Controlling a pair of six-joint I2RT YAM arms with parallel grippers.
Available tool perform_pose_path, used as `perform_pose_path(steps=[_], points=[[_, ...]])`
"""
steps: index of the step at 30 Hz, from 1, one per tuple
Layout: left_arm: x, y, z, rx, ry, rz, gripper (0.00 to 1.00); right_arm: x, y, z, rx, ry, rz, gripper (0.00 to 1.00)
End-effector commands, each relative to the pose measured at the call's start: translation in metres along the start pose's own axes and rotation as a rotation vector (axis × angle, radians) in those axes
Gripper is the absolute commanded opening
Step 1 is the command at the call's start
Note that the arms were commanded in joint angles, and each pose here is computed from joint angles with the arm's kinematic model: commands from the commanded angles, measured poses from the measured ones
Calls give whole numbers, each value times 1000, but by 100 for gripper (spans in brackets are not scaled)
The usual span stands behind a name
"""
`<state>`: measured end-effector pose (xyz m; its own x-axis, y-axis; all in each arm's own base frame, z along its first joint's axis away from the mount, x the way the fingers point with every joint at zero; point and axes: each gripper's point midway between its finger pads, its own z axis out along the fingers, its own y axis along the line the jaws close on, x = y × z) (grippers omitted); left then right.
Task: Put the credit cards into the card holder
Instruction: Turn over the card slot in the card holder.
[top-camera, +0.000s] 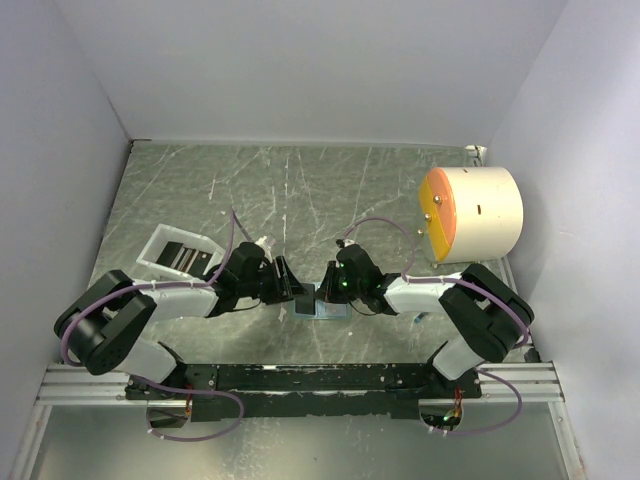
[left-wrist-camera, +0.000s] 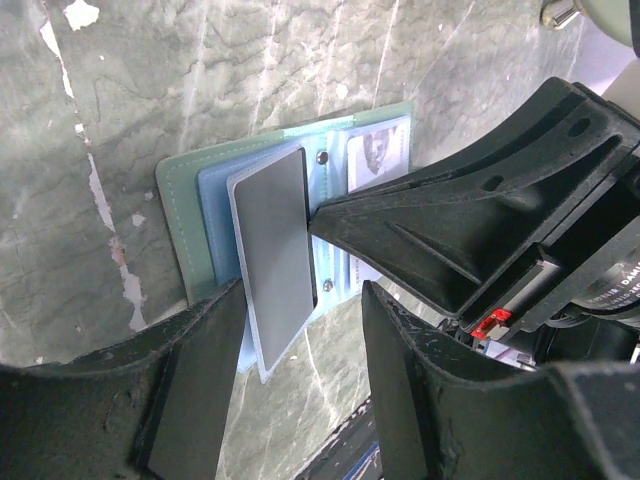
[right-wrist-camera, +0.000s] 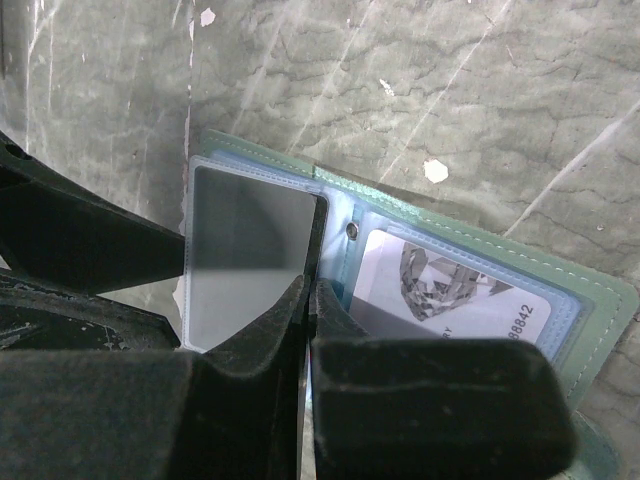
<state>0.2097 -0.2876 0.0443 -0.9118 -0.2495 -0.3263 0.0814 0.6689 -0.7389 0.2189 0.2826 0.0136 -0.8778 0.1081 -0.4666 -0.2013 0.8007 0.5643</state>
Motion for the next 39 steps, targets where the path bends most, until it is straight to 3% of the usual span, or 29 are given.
perform_pose_path(steps=[1, 13, 25, 39], points=[[-3, -14, 2, 59, -5, 10, 60, 27, -31, 2, 108, 73, -2, 2], [-7, -30, -3, 119, -12, 15, 60, 20, -21, -3, 77, 49, -16, 3], [-7, -46, -2, 167, -5, 38, 61, -3, -10, -21, 82, -20, -41, 11], [-6, -70, 4, 218, 8, 83, 61, -39, -29, -71, 204, -236, -8, 14]])
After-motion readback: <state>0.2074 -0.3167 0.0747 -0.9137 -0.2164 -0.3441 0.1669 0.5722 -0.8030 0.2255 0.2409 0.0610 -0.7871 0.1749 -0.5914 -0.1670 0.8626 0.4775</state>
